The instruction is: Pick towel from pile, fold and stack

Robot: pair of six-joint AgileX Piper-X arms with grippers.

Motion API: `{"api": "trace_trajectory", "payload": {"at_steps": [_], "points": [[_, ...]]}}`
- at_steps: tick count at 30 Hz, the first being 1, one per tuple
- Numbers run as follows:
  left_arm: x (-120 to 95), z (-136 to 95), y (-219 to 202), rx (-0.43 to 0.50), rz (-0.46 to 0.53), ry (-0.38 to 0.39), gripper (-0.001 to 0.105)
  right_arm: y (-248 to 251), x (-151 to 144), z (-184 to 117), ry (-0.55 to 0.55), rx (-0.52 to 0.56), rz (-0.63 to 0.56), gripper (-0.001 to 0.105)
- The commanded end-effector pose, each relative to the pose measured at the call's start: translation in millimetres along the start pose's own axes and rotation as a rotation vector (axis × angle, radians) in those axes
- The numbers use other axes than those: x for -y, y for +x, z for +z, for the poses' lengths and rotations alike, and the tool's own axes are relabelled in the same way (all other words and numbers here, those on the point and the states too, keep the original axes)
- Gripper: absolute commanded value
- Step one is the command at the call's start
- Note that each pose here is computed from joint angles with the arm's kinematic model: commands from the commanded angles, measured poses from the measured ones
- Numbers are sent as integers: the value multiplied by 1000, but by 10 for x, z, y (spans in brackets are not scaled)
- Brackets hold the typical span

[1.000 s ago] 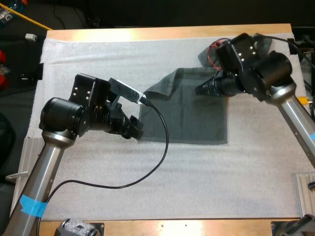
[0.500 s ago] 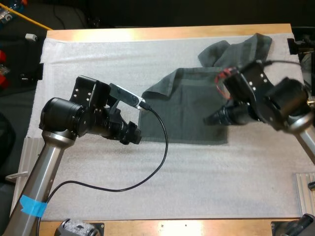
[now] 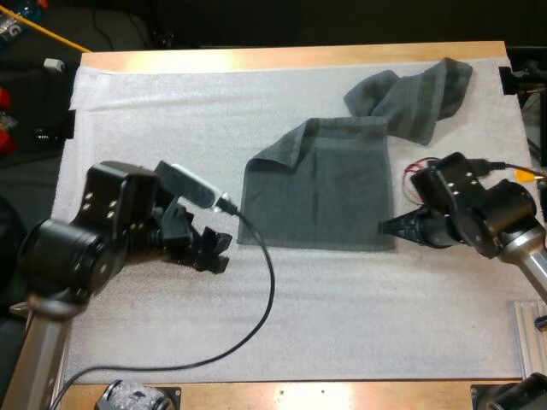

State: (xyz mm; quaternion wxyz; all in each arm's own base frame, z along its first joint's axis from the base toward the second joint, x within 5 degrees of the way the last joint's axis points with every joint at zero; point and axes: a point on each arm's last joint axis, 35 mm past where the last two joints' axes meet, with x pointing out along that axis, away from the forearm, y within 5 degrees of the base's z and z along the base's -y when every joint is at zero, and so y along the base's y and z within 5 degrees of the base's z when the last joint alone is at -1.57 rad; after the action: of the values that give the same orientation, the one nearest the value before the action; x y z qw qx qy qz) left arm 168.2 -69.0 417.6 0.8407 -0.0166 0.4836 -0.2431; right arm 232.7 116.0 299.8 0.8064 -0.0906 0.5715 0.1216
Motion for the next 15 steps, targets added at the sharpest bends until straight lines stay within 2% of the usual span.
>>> {"api": "trace_trajectory", "payload": {"at_steps": [1, 2, 5, 12, 15], "points": [[20, -51, -62, 4, -9, -11, 61, 44, 64, 0, 36, 13, 37, 12], [31, -82, -111, 16, -10, -13, 61, 117, 131, -14, 66, 13, 71, 20], [49, -154, -198, 25, -11, -23, 61, 277, 262, -58, 138, 18, 142, 36], [53, -264, -245, 22, -11, -50, 61, 680, 303, -231, 275, 57, 267, 37], [21, -348, -154, -11, -8, -73, 61, 886, 290, -327, 350, 53, 306, 37]]}}
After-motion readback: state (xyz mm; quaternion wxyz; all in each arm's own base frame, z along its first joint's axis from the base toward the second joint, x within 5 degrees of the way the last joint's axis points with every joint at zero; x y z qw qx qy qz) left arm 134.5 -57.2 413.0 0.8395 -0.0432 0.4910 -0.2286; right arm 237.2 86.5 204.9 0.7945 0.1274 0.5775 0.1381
